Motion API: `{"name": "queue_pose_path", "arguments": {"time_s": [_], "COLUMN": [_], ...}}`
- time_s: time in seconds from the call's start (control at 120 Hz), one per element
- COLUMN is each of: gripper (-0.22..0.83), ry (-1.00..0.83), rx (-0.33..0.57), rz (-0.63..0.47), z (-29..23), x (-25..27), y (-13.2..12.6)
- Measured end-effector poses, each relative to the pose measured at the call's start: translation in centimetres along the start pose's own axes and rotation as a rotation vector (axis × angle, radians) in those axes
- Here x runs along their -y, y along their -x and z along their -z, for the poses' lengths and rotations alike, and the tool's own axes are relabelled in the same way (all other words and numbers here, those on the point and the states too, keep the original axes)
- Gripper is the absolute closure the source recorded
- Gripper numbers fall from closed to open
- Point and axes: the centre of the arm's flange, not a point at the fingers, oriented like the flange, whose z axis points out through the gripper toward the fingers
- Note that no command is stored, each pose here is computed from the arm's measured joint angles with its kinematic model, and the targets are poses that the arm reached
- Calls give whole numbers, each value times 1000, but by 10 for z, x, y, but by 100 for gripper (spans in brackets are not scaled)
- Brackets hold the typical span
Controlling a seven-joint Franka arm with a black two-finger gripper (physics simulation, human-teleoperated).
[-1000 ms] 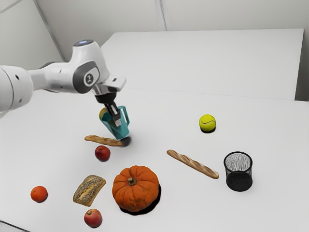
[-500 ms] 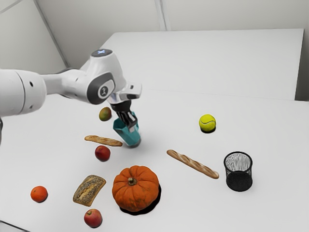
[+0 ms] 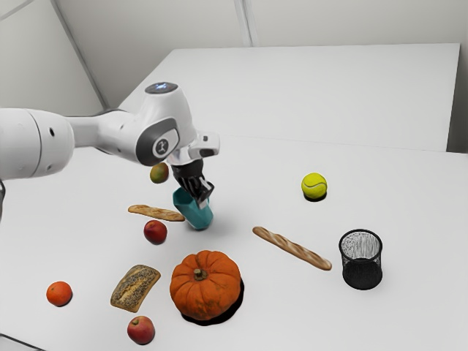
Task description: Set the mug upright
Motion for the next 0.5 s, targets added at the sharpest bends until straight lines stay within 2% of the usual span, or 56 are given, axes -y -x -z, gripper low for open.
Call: {"name": "queue_pose_path", "arguments": {"time_s": [0.133, 0.267, 0.5], "gripper": [66, 50, 30], "ry": [2, -11, -54], "rx": [2, -13, -58], "rz": [27, 50, 57], "z": [0, 12, 55], "x": [-2, -2, -18], "y": [2, 4, 8]}}
